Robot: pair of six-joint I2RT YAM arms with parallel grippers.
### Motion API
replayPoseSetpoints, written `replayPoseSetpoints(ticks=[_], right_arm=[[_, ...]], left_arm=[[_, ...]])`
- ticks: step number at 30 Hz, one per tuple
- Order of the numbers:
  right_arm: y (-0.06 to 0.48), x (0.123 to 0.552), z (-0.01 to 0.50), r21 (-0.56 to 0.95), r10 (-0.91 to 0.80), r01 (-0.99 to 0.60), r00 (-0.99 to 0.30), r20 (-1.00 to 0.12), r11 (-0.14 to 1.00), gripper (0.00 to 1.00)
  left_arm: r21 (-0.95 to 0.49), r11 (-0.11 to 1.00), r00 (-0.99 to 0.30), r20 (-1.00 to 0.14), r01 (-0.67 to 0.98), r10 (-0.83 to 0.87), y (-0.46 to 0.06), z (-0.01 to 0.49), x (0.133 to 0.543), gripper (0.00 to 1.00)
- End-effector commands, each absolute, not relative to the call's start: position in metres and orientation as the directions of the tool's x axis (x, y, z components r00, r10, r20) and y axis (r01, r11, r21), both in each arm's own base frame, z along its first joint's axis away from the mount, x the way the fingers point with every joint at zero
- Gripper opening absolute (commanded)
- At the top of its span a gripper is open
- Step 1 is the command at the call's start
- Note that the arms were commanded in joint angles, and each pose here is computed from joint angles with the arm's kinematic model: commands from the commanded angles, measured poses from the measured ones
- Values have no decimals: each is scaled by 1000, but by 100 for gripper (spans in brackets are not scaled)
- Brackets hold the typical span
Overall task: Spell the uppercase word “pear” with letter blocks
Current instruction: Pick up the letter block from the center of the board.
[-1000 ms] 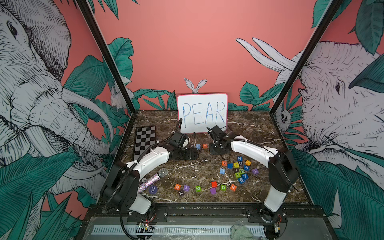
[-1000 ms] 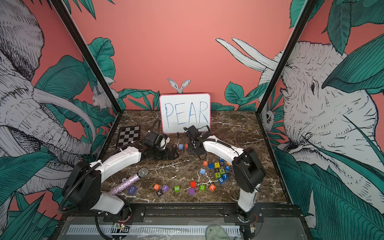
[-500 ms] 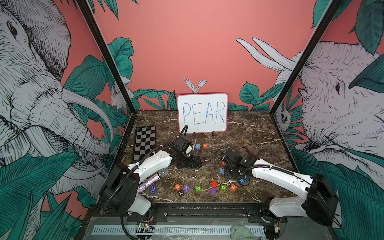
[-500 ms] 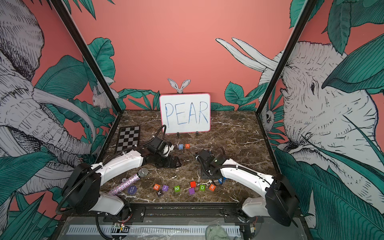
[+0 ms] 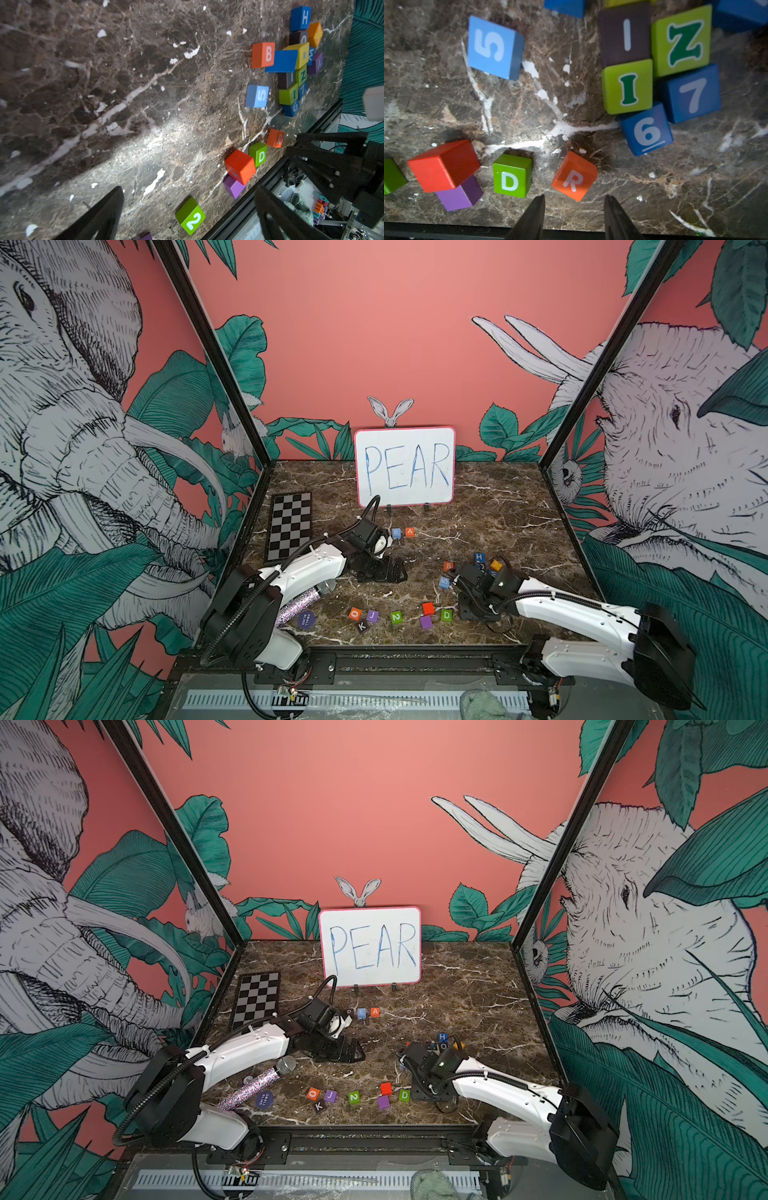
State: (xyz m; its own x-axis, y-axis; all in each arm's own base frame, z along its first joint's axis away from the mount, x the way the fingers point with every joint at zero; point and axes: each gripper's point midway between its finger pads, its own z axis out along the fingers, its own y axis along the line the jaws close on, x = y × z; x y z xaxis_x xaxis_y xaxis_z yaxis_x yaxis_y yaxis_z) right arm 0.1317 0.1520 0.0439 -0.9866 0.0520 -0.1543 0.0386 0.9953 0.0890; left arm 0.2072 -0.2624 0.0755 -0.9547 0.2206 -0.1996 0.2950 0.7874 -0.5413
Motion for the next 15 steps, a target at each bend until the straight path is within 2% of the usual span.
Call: replayPoseSetpoints(ticks=[1,15], right_arm=[[152,131,38,99,135,121,-980,-149,988,49],[151,129,25,74,128,119,-983,-130,990,50]], left_arm=[[-551,772,-948,-214,316,235,-269,79,209,99],[-542,779,-948,-209,315,238,-269,74,211,99]])
